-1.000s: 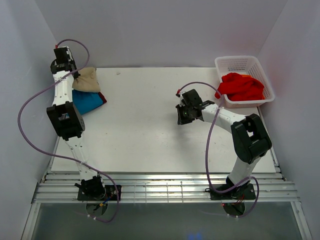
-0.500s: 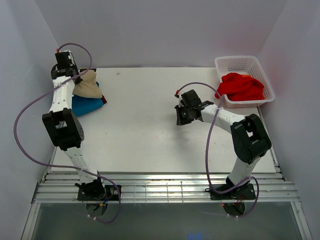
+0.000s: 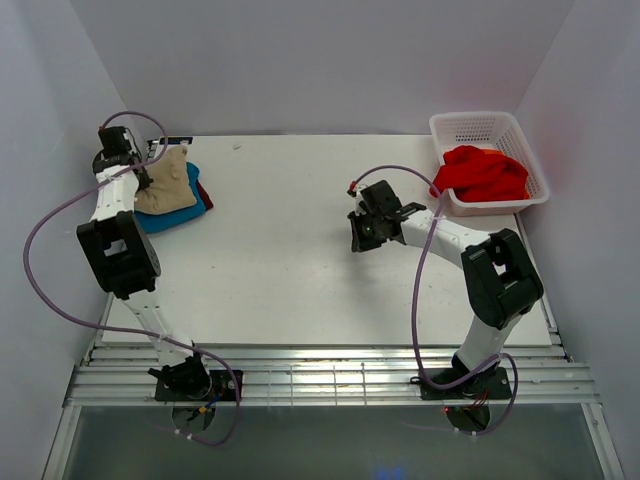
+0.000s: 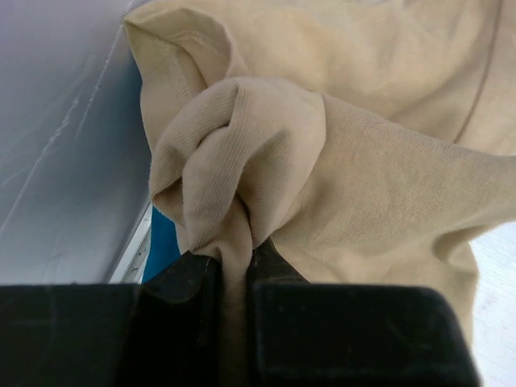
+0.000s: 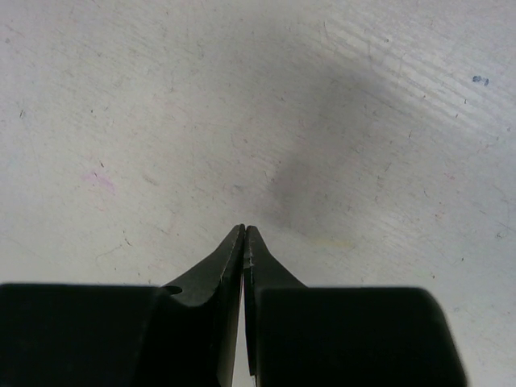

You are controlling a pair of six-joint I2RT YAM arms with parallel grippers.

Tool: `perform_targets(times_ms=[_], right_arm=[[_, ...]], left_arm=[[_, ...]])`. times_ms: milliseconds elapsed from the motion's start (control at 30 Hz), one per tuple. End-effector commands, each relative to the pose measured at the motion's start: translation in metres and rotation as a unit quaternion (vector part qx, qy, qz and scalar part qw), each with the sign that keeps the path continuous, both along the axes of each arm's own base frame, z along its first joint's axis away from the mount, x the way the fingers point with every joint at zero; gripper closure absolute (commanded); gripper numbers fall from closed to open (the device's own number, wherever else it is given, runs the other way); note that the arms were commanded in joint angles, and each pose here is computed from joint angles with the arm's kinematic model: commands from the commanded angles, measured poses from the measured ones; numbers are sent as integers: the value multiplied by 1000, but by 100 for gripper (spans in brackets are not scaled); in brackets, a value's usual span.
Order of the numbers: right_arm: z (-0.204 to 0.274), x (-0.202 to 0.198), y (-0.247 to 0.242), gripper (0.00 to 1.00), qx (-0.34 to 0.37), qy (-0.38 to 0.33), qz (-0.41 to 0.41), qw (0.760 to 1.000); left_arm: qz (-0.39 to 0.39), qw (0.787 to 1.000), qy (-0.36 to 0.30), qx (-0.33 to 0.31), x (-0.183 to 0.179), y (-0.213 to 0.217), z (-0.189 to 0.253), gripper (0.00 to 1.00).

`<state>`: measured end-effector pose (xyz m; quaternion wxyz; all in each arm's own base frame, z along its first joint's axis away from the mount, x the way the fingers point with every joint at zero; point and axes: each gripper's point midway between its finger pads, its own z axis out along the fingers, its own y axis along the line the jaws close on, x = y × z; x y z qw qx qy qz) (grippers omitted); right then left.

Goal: Fold and stack the t-shirts
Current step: Neatly place the folded tshirt to the corner

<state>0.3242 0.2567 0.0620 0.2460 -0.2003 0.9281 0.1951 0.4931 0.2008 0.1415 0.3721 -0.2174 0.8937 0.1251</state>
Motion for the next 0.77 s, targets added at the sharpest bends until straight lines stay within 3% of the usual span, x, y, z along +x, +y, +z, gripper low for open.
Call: perform_targets(times_ms=[0,100,133,233,267,300,333,467,567,700,733], right_arm=[[19,-3,-3,92,7,-25,-2,1000],[18,-7,-9,91,-3,-27,-5,1000],[16,-9,-11,89,-6,-25,-5,1000],[25,-7,-12,81,-6,-34,-6,999],[32,-5,-10,78,-2,-41,-3,999],[37,0,-11,78,-5,-51,-9,999],[43,0,-13,77,-10,-53,-11,998],[92,24,-14,76,-18,-104,-35,994],[128,36,-18,77,-15,-145,-51,988],[188,46,-30,80,-4,-215,-87,973],[205,46,-32,80,0,-231,-92,969]], left_arm=[[13,1000,-22,1,15,14,2,100],[31,999,-12,-5,9,16,-9,90],[37,999,-13,-5,7,16,-8,73],[72,997,-19,12,-7,23,8,48],[91,995,-24,27,-13,29,19,26],[103,993,-36,38,-17,32,33,21],[117,991,-54,47,-21,35,52,3],[181,965,-161,95,-51,44,162,2],[180,950,-238,96,-65,34,216,2],[142,941,-297,79,-76,13,238,2],[101,949,-291,59,-72,-1,221,2]])
